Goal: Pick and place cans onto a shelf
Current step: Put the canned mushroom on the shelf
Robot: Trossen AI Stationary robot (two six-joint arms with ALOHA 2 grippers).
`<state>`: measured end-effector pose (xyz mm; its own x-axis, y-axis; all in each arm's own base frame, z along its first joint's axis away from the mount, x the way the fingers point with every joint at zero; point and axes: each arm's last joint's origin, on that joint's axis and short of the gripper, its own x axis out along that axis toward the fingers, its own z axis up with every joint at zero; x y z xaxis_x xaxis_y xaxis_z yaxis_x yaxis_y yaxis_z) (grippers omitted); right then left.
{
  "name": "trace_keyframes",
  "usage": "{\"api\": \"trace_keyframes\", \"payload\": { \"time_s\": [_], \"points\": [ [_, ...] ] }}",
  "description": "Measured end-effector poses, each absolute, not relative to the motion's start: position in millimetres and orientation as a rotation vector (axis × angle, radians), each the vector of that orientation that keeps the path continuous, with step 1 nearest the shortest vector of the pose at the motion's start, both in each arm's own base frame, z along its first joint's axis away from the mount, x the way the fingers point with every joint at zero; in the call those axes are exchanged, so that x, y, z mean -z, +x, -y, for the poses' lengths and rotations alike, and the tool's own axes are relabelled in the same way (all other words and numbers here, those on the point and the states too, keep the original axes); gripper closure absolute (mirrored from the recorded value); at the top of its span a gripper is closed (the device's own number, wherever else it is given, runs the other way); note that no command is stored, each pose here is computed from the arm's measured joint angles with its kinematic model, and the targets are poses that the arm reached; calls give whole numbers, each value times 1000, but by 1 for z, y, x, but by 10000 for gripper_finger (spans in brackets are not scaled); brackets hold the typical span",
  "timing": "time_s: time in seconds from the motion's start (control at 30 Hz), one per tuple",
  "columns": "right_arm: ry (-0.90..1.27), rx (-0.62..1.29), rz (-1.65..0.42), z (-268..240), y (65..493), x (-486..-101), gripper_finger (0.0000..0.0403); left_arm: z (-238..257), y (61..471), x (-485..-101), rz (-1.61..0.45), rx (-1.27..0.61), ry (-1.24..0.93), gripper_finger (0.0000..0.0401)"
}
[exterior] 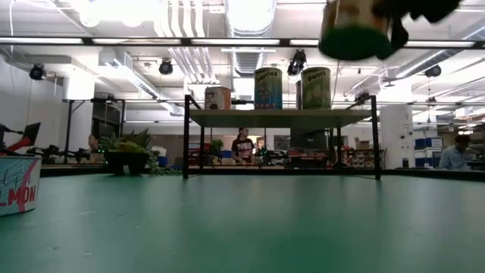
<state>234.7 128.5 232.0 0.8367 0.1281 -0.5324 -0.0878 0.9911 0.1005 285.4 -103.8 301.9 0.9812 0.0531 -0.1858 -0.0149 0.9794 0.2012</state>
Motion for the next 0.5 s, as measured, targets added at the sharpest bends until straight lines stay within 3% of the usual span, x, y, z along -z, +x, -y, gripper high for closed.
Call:
{"api": "trace_keyframes", "payload": {
  "time_s": [0.2,0.5],
  "points": [
    [168,-10,-510,-82,206,-272,129,104,285,-302,-191,-34,203,401],
    [293,259,-533,-18,150,-293,131,104,286,-304,-177,-31,265,401]
  ]
}}
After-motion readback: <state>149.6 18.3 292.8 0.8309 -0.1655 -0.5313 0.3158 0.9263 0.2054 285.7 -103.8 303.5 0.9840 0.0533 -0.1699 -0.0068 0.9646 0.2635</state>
